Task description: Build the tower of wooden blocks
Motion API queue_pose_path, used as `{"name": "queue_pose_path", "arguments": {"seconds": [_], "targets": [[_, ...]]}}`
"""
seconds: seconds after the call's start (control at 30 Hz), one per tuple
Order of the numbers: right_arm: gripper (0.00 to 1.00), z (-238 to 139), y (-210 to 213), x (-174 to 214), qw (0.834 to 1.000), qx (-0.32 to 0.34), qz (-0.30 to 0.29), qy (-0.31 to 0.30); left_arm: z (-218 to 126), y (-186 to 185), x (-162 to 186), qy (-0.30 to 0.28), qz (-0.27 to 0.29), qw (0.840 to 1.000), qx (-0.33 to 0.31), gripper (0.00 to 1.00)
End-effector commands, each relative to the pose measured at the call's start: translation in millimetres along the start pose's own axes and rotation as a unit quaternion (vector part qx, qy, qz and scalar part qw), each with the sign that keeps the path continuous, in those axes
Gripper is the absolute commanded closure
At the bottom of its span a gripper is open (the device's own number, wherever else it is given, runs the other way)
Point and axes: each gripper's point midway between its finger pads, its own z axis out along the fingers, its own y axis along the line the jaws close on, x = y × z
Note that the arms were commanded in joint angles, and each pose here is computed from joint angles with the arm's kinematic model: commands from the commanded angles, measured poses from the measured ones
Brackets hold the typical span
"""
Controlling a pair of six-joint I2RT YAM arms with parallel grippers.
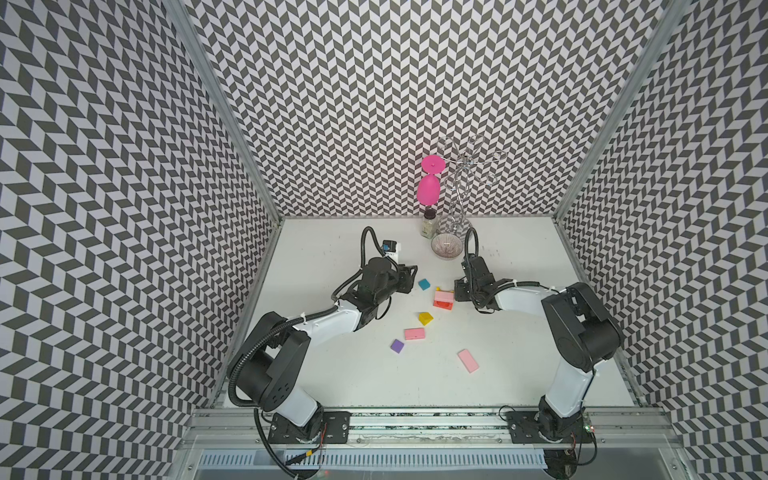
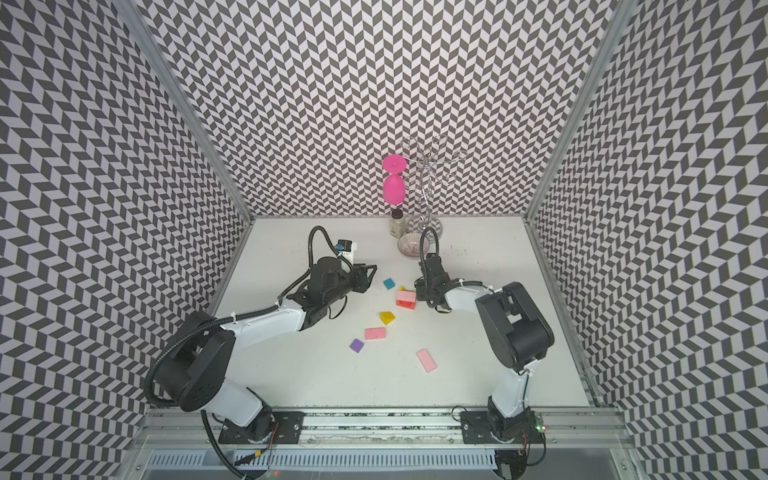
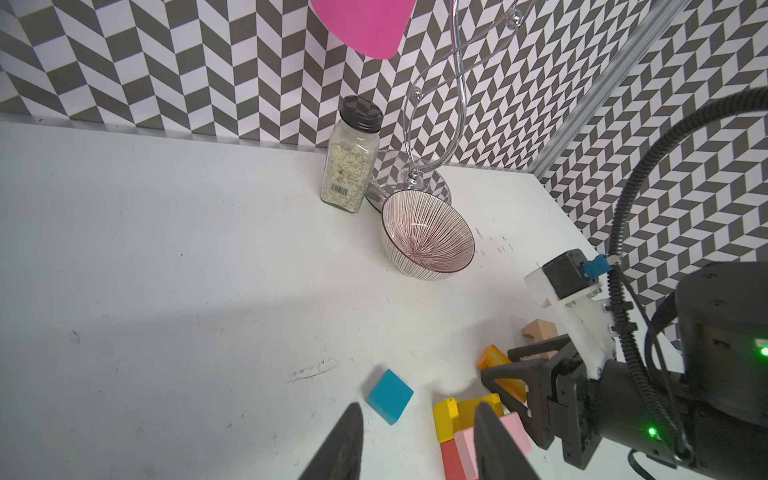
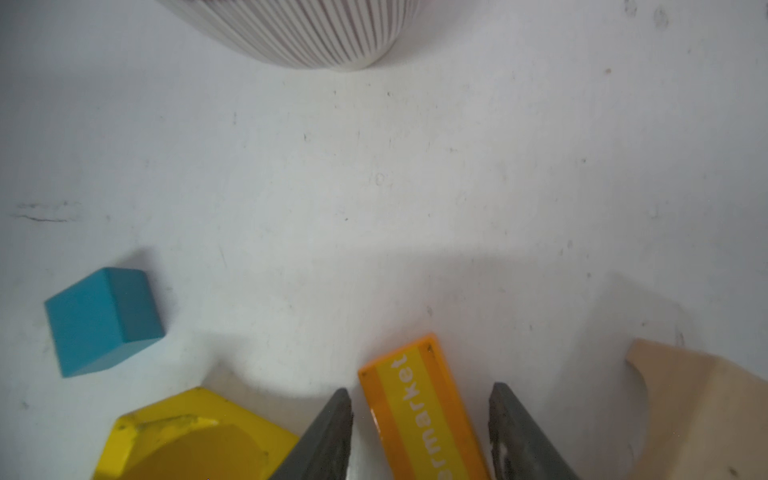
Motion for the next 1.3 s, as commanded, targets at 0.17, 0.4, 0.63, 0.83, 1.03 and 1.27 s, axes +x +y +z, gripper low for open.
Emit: {"name": "queue_pose_path", "arguments": {"seconds": [0.17, 0.4, 0.63, 0.83, 1.03, 1.27], "targets": [[0.66, -2.5, -0.1, 4.7, 1.0, 0.005, 0.006, 0.003, -7.3, -8.6, -13.1, -0.018, 0.001, 1.0, 0.015, 0.55], [0.77, -17.1, -1.9, -15.3, 1.0, 0.019, 0.012, -0.014, -19.4, -13.5, -28.1, -0.029, 0.019, 0.999, 0.018, 0.55], [1.0, -89.0, 11.1, -79.0, 0.99, -0.023, 0.02, -0.141, -71.2, -10.4, -56.2, -0.07, 0.025, 0.997, 0.028, 0.53], [1.0, -129.3, 13.6, -119.3, 0.979, -0.015, -0.013, -0.202, -105.8, 4.0, -51.9, -0.076, 0.044, 0.996, 0.025, 0.53], [1.0, -128.1, 62.6, -140.5, 0.967, -0.088, -0.176, -0.163, -135.8, 44.2, -40.9, -0.109, 0.025, 0.993, -0.03, 0.52], [1.0, -120.0, 98.0, -111.3, 0.895, -0.182, -0.361, -0.189, -144.3, 37.9, -36.2, -0.115, 0.017, 0.993, -0.005, 0.51]]}}
